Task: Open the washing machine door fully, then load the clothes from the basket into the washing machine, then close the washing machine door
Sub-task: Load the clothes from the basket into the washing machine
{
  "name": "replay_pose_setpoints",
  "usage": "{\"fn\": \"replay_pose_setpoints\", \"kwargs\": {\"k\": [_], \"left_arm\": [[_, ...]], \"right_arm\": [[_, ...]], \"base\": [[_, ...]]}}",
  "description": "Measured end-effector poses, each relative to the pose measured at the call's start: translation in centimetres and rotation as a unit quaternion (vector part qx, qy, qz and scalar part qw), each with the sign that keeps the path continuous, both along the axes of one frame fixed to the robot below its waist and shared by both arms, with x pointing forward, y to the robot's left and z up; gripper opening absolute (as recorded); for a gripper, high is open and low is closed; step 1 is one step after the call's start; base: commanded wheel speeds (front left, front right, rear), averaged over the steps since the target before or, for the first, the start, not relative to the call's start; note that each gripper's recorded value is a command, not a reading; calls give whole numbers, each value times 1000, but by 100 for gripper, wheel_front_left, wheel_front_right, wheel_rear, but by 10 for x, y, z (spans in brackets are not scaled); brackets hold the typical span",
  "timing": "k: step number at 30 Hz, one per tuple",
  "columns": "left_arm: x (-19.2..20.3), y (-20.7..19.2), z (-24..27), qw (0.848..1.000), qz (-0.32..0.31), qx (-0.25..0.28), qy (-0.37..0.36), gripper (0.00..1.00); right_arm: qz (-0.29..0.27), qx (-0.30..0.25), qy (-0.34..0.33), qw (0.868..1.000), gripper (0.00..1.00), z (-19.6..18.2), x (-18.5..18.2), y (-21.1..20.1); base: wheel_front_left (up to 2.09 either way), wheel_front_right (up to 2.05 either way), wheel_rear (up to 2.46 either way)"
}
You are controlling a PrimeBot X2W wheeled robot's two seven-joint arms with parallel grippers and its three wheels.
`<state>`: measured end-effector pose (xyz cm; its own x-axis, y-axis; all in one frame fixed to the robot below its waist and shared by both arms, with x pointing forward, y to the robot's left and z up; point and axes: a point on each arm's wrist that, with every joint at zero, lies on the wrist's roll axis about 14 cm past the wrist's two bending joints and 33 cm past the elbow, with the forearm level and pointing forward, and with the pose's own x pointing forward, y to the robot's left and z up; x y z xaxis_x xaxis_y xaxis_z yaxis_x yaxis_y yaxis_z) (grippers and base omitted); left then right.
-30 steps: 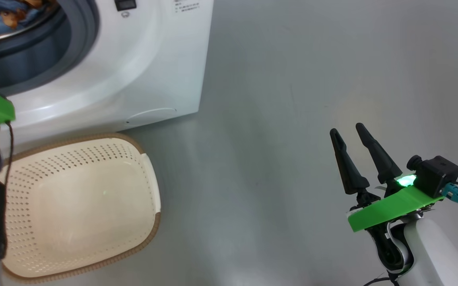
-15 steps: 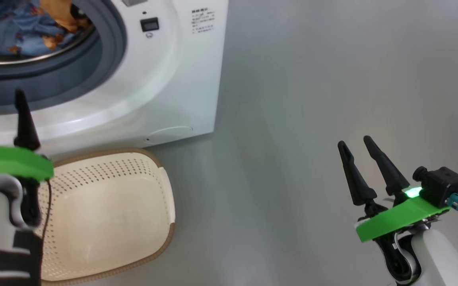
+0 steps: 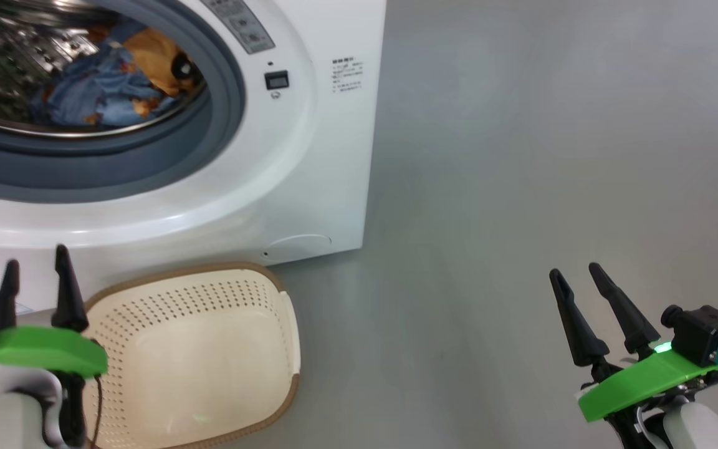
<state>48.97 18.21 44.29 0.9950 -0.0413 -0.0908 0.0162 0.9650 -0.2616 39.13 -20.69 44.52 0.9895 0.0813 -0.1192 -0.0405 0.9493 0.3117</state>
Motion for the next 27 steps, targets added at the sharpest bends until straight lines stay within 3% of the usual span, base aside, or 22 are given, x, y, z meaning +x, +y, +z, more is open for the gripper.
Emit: {"fn": "replay_pose_setpoints", "kwargs": {"k": [14,27], "left_arm": [[-64,15,3,1000,17,21,4,100],[-95,30,17,999,30,42,-17,100]], "right_arm": [[12,2,-7,1000,100,7,-21,5],[22,4,-12,1000,100,12,-29,8]], "base": [[0,0,0],[0,0,0]]}}
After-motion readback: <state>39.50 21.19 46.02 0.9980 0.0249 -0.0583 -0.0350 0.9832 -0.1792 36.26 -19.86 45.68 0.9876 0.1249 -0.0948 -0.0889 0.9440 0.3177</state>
